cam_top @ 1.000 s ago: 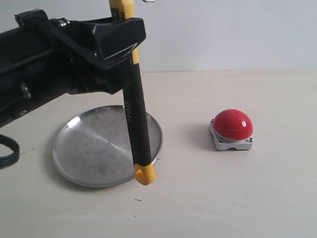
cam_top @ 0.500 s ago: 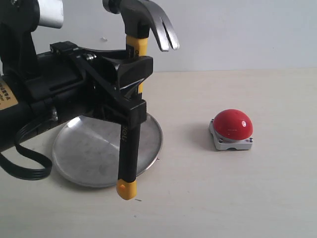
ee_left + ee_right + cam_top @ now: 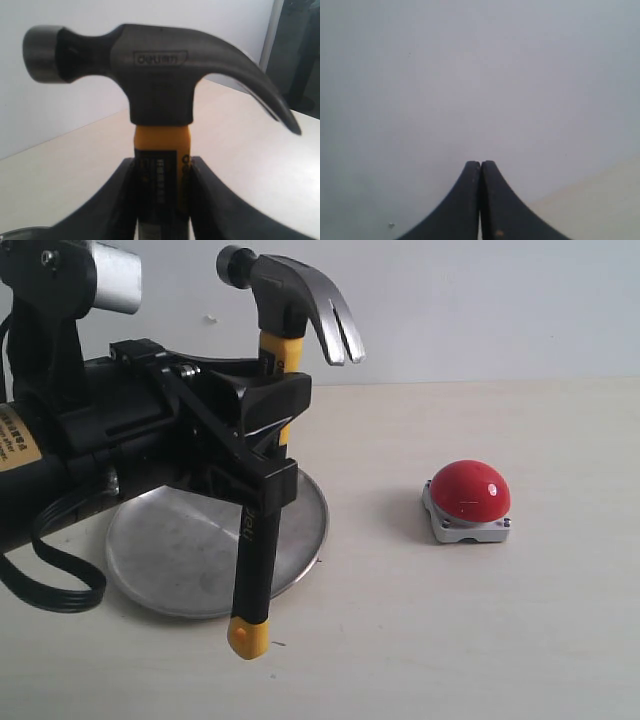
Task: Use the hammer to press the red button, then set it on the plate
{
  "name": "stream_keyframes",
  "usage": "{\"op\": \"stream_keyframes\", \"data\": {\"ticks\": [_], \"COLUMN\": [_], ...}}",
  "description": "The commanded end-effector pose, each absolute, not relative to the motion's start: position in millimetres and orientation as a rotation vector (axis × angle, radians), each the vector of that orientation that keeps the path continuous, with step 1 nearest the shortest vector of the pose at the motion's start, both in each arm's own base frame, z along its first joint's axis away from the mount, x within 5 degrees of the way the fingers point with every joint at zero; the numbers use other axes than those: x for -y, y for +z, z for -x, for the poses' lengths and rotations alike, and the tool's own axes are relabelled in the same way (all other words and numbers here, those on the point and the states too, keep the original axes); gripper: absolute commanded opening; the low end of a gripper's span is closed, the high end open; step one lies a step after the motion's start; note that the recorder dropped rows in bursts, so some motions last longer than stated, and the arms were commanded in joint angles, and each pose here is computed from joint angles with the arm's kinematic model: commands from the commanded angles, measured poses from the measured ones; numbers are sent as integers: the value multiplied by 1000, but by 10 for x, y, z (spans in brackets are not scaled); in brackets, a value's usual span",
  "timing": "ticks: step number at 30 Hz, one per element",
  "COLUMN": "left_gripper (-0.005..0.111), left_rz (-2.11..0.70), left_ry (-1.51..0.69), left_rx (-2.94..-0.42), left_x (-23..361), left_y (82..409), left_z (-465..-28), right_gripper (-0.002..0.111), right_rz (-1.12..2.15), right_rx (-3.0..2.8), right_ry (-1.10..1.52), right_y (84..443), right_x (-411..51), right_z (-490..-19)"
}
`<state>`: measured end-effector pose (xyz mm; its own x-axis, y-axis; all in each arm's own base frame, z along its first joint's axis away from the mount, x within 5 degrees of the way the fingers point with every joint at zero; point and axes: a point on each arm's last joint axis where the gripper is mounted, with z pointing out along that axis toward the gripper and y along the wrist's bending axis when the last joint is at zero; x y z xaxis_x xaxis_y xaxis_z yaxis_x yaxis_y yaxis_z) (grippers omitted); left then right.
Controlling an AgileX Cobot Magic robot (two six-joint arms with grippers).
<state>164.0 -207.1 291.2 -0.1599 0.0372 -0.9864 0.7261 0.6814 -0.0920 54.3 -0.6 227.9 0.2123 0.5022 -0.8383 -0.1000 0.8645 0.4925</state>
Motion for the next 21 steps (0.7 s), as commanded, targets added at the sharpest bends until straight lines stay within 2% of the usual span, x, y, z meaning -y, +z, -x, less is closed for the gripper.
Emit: {"op": "stream_keyframes", "data": {"ticks": [1, 4, 6, 7, 10, 13, 16, 21], "left_gripper": [0, 0, 0, 0, 0, 0, 0, 0], "left_rz": [-600, -600, -600, -602, -602, -602, -602, -603], "left_ry": [-684, -684, -684, -684, -684, -684, -684, -684], "left_rx": [-1560, -1560, -1560, -1562, -1562, -1562, -1562, -1565], "left_x": [2056, 2056, 2056, 2057, 2057, 2057, 2057, 2057], "left_y": [3022, 3022, 3022, 3020, 3020, 3020, 3020, 3017], "left_z": [-1650, -1650, -1650, -1649, -1649, -1649, -1649, -1649], "right_gripper": [0, 0, 0, 0, 0, 0, 0, 0], "right_rz": [-428, -567, -467, -360, -302, -272, -262, -222], "right_rx": [-1301, -1246, -1116, -1037, -1039, -1227, -1447, -1640], "right_ry": [484, 672, 696, 672, 614, 412, 197, 216], "right_y": [2249, 2263, 2398, 2514, 2831, 3071, 3122, 3056], "right_x": [12, 10, -14, -46, -62, -30, 49, -18], "right_z": [-544, -540, -497, -450, -425, -553, -790, -1097]}}
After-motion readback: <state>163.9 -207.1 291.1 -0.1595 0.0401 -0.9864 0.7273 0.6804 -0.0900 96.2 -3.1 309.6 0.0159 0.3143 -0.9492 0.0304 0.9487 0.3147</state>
